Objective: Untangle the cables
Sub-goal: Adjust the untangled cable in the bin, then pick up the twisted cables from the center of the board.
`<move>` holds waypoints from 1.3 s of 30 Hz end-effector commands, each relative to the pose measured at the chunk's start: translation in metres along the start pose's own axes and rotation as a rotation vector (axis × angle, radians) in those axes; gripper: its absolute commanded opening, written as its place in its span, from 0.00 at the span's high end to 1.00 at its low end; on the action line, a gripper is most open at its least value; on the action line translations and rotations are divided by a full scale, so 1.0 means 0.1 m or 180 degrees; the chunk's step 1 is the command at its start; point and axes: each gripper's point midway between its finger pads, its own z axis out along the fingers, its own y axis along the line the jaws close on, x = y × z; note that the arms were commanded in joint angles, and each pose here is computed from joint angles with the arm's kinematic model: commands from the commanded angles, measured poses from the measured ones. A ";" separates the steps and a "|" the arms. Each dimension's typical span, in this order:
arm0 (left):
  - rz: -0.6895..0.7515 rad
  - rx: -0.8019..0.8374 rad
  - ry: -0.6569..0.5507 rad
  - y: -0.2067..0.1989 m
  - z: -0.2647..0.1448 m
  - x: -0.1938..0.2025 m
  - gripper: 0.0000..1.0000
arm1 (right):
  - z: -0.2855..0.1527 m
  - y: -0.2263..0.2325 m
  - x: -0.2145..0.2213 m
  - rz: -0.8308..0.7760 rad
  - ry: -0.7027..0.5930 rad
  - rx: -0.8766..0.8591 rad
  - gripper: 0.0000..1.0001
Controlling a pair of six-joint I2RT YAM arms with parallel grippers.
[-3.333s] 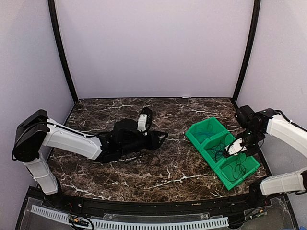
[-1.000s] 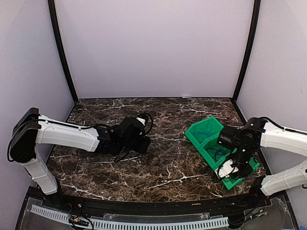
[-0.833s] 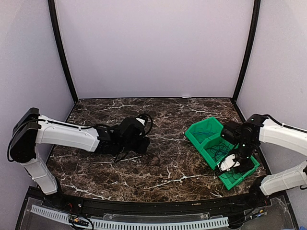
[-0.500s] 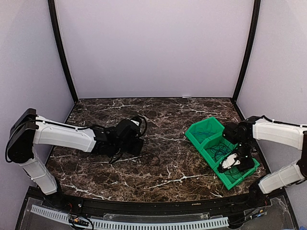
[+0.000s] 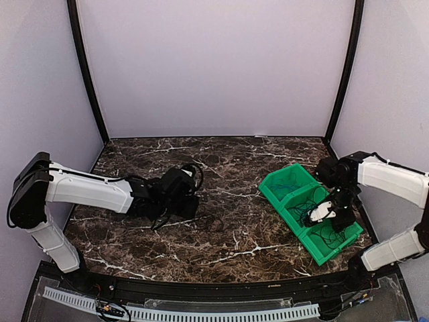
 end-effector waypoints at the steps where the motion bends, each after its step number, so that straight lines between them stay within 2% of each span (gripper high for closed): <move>1: -0.0214 -0.0001 0.0103 0.13 -0.14 -0.01 0.38 | -0.55 0.03 -0.17 -0.0082 -0.0651 0.0109 0.45; 5: -0.0697 0.0170 0.0362 0.24 -0.15 0.08 0.37 | -0.82 -0.08 -0.26 -0.0245 -0.0967 0.0497 0.33; 12: -0.1569 0.0440 0.0762 0.32 -0.13 0.27 0.40 | -1.31 -0.62 -0.79 -0.0096 -0.1852 0.0815 0.33; 17: -0.2199 0.0780 0.0907 0.25 -0.10 0.27 0.40 | -1.60 -0.91 -1.32 -0.0193 -0.2524 0.0769 0.34; 22: -0.2322 0.0772 0.0940 0.25 -0.02 0.27 0.40 | -1.68 -0.97 -1.96 -0.0318 -0.2961 0.0602 0.36; 27: -0.2594 0.0749 0.1113 0.27 -0.02 0.42 0.41 | -1.57 -0.90 -2.77 -0.0164 -0.3299 0.0147 0.39; 31: -0.2850 0.0932 0.0968 0.24 -0.06 0.37 0.42 | -1.38 -0.89 -3.27 -0.0127 -0.3391 -0.0024 0.39; 39: -0.2505 0.0904 0.0794 0.27 -0.02 0.24 0.44 | -1.03 -1.02 -3.74 -0.0026 -0.3395 -0.0326 0.38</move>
